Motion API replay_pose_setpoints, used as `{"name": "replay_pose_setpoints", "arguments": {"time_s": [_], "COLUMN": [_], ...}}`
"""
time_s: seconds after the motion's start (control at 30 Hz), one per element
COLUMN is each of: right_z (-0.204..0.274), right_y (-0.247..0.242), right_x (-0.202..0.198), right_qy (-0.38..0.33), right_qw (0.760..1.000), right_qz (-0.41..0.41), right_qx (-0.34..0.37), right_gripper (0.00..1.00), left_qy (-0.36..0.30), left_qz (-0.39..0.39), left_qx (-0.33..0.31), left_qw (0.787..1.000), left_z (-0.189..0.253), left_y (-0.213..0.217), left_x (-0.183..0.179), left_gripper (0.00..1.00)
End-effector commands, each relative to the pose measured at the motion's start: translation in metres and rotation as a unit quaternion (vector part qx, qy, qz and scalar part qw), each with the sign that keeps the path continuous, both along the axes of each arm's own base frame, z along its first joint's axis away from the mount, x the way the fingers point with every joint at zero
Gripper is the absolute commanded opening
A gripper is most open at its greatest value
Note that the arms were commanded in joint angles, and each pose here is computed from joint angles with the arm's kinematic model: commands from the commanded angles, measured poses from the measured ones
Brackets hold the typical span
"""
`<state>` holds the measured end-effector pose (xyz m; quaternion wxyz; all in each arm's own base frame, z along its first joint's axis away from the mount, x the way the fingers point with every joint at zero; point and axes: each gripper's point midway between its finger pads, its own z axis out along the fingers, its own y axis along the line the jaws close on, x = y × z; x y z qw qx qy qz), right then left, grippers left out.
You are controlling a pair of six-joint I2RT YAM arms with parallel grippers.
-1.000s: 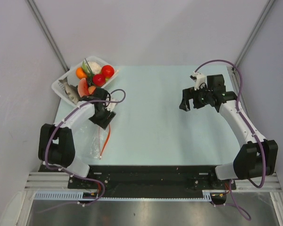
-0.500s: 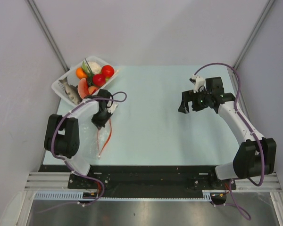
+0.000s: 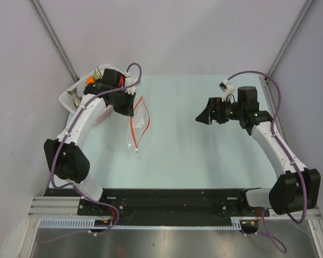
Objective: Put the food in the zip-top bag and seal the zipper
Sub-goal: Pick up the zipper food storage bag at the center of the board.
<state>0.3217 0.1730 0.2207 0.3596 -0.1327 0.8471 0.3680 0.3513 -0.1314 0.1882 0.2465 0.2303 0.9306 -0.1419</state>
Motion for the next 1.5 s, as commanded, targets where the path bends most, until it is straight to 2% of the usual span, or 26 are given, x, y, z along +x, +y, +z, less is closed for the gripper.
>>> {"name": "replay_pose_setpoints", "arguments": {"time_s": [0.0,0.1,0.4,0.57,0.83,1.03,1.07,1.13,1.17,1.23,1.33,1.43,1.47], "right_z": [0.093,0.113,0.110,0.114,0.115,0.101,0.101,0.101,0.103,0.099,0.095,0.096,0.095], "right_y": [0.032,0.050,0.091,0.108,0.115,0.116,0.115,0.109,0.104,0.096,0.076,0.058,0.054], "right_x": [-0.002,-0.005,0.000,0.009,0.008,0.024,0.026,0.030,0.032,0.034,0.039,0.041,0.040], "right_qy": [-0.117,-0.125,-0.104,-0.121,-0.125,-0.131,-0.133,-0.137,-0.140,-0.133,-0.124,-0.120,-0.116], "right_qw": [0.991,0.988,0.988,0.986,0.984,0.987,0.987,0.987,0.987,0.988,0.990,0.990,0.990], "right_qz": [0.027,0.035,0.047,0.048,0.050,0.027,0.024,0.014,0.008,-0.001,-0.026,-0.046,-0.048], "right_qx": [0.062,0.078,0.105,0.107,0.118,0.091,0.088,0.080,0.079,0.072,0.063,0.060,0.058], "right_gripper": [1.00,0.97,0.91,0.81,0.80,0.54,0.41,0.28,0.16,0.02,0.00,0.00,0.00], "left_qy": [-0.026,-0.050,-0.065,-0.058,-0.055,-0.035,-0.034,-0.031,-0.031,-0.034,-0.044,-0.061,-0.069], "left_qz": [-0.043,-0.050,-0.054,-0.051,-0.027,-0.037,-0.039,-0.037,-0.036,-0.037,-0.042,-0.066,-0.072], "left_qx": [-0.120,-0.155,-0.245,-0.263,-0.263,-0.289,-0.291,-0.291,-0.290,-0.287,-0.281,-0.276,-0.273], "left_qw": [0.991,0.985,0.966,0.962,0.963,0.956,0.955,0.956,0.956,0.957,0.958,0.957,0.957], "left_z": [0.058,0.082,0.124,0.123,0.115,0.115,0.115,0.113,0.113,0.112,0.111,0.115,0.117], "left_y": [-0.060,-0.081,-0.120,-0.128,-0.128,-0.139,-0.140,-0.140,-0.139,-0.139,-0.138,-0.138,-0.136], "left_x": [-0.002,0.006,0.014,0.015,0.021,0.017,0.016,0.016,0.017,0.018,0.020,0.022,0.025], "left_gripper": [0.00,0.00,0.00,0.00,0.00,0.00,0.00,0.00,0.00,0.00,0.00,0.37,0.71]}}
